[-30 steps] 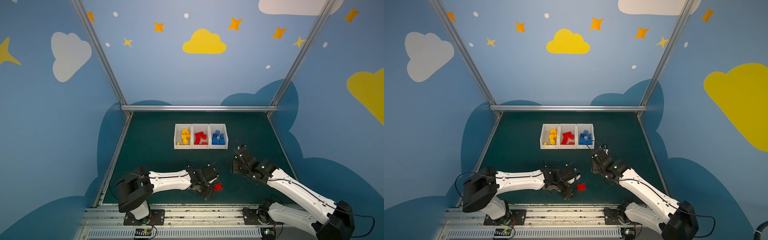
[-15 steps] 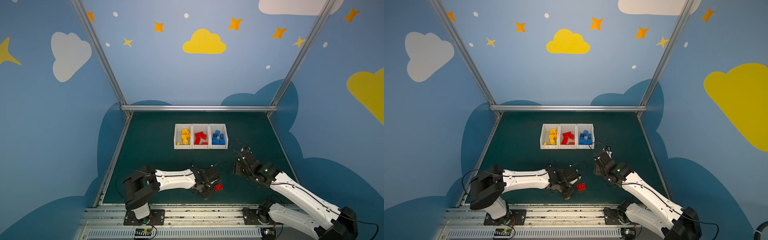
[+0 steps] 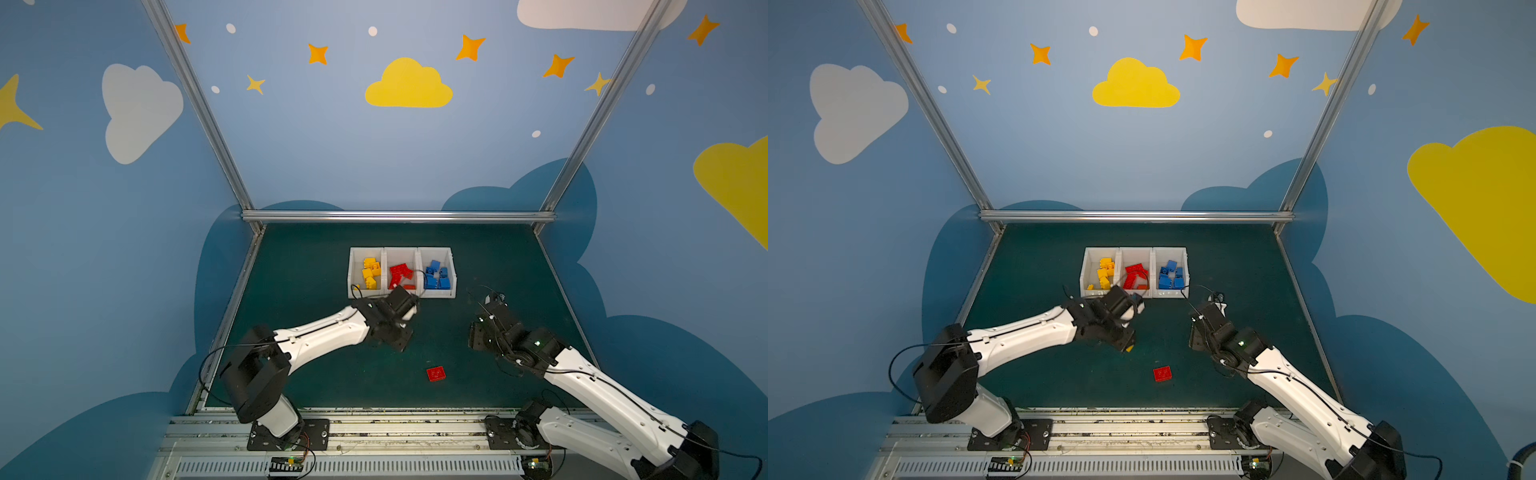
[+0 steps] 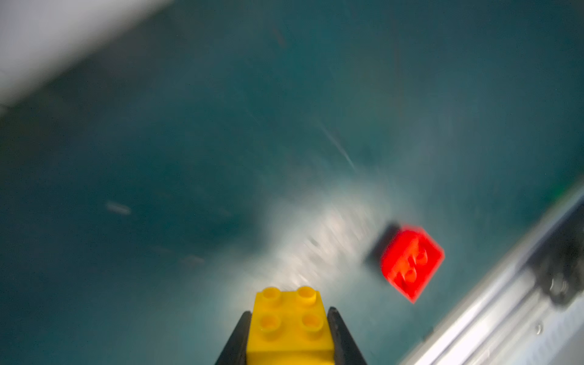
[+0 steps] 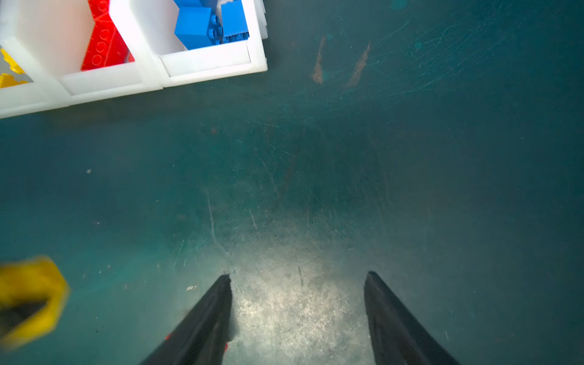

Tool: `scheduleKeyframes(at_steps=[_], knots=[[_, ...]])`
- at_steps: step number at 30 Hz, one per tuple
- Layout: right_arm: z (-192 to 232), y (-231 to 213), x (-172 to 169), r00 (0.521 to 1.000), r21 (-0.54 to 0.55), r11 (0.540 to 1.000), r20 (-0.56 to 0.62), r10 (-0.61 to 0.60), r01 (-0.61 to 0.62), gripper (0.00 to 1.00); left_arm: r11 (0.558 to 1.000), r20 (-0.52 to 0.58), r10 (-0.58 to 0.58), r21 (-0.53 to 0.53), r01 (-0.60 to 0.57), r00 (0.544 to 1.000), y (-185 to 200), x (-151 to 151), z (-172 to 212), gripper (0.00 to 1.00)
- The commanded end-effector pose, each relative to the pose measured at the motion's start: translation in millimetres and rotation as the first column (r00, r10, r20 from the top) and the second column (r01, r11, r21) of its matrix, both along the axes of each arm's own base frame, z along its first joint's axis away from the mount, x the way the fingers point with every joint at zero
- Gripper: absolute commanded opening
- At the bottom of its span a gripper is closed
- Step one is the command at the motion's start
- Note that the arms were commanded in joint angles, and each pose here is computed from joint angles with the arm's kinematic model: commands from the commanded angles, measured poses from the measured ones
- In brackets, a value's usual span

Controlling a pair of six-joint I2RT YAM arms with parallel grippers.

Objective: Sort the legos into containers by color
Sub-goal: 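Grasp the yellow brick with the left gripper and place it in the yellow compartment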

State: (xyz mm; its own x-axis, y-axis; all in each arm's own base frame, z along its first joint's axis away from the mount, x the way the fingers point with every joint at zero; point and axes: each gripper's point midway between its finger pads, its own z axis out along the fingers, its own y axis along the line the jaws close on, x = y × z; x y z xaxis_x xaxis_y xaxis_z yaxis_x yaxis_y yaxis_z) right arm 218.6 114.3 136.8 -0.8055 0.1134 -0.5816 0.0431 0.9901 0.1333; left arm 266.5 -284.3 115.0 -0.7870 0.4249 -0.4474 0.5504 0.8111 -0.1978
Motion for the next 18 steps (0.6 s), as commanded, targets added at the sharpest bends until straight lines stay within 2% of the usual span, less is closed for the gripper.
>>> scheduleKeyframes(at_steps=[1,5,8,12,18], knots=[[-1.2,-7.2,-1.2,1.0,-0.012,1.0,0.011,-0.02,0.02,0.67,0.997,0.106,0.065,-0.036,-0.062,0.992,25.7,57.8,37.7,0.33],[1.1,-6.8,-1.4,1.0,-0.002,1.0,0.019,-0.015,0.015,0.66,0.976,0.119,0.209,-0.089,-0.2,0.971,63.5,130.5,53.3,0.33],[2.2,-6.9,-2.7,1.0,0.006,1.0,0.024,-0.011,0.011,0.66,0.965,0.105,0.257,-0.085,-0.249,0.961,81.1,167.1,47.3,0.32],[2.6,-8.1,-6.0,0.999,0.026,1.0,0.03,-0.014,0.014,0.66,0.958,0.046,0.276,-0.086,-0.272,0.96,90.4,198.0,33.1,0.32],[2.3,-14.5,-12.5,0.999,0.029,0.999,0.03,-0.027,0.026,0.66,0.945,0.044,0.321,-0.09,-0.316,0.946,99.3,228.7,27.7,0.34]])
